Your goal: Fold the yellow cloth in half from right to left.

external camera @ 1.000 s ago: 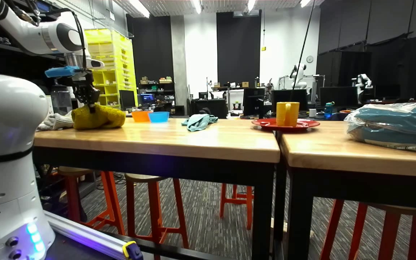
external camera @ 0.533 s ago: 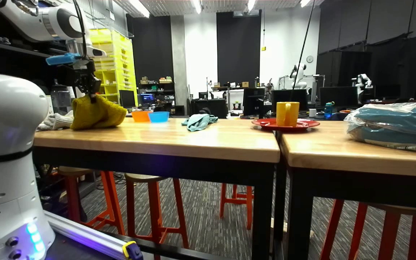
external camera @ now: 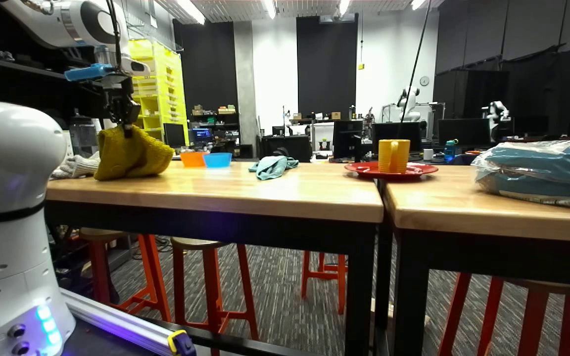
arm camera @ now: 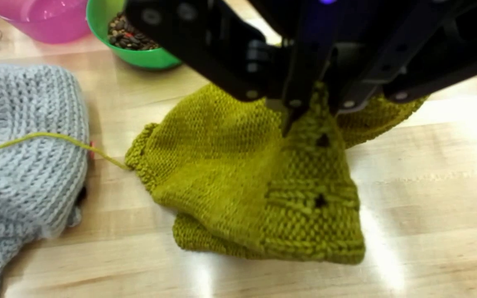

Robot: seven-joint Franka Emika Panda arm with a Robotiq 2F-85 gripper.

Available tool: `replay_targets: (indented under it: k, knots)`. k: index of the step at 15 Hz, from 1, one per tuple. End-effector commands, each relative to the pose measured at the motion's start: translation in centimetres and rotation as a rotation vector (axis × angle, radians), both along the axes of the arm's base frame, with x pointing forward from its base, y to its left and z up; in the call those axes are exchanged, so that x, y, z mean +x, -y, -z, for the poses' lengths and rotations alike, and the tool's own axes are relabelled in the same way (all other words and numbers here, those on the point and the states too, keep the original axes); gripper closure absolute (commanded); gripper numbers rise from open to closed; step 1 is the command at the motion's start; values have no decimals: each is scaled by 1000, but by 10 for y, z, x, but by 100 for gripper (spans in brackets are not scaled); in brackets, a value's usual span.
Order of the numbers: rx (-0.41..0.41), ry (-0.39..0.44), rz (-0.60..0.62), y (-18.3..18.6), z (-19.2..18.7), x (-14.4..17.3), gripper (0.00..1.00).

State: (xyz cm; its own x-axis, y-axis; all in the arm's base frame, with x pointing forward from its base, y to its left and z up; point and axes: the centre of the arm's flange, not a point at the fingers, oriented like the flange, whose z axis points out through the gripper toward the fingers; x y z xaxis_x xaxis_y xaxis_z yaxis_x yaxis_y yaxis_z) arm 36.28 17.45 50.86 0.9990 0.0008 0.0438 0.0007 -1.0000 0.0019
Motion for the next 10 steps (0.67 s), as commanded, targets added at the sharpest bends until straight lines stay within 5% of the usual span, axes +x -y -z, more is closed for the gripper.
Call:
replay_targets:
  k: [1, 10]
  knots:
    - [22, 25, -26, -10, -16, -11, 98]
    - [148, 37, -148, -46, -47, -41, 98]
